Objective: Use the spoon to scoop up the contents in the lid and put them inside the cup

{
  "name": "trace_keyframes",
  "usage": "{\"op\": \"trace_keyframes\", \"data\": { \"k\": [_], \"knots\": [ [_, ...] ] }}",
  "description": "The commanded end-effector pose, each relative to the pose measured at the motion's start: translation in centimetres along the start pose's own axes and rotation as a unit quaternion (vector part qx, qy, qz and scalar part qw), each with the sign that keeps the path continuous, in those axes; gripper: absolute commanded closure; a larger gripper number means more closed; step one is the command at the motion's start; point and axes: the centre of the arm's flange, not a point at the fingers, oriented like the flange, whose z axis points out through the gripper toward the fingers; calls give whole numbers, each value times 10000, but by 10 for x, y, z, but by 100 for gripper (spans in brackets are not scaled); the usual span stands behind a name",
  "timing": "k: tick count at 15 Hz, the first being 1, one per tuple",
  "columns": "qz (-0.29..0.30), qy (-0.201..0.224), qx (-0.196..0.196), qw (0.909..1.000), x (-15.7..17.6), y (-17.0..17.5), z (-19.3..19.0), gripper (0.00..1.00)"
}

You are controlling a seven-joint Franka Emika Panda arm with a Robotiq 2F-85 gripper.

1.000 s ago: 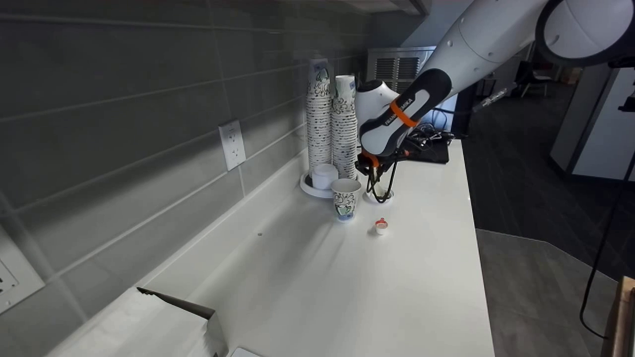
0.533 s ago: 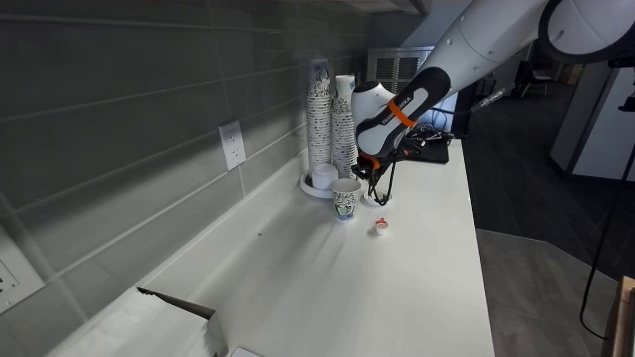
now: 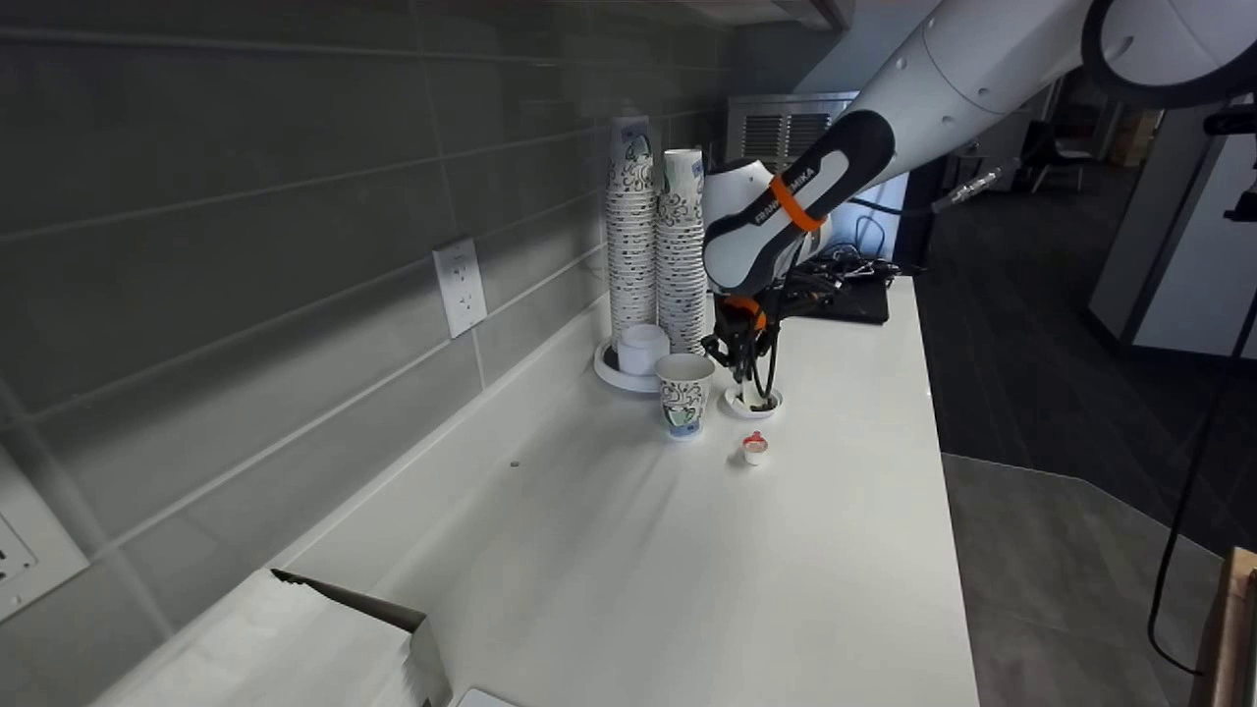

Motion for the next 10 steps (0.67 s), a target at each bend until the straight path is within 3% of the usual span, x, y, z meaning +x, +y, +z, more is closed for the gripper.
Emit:
{"op": "trace_keyframes", "data": {
  "k": [1, 10],
  "knots": [
    [-140, -462, 154, 9987, -6, 4, 9, 97],
    [-400, -1145, 269, 9923, -15, -1, 17, 97]
  ]
}}
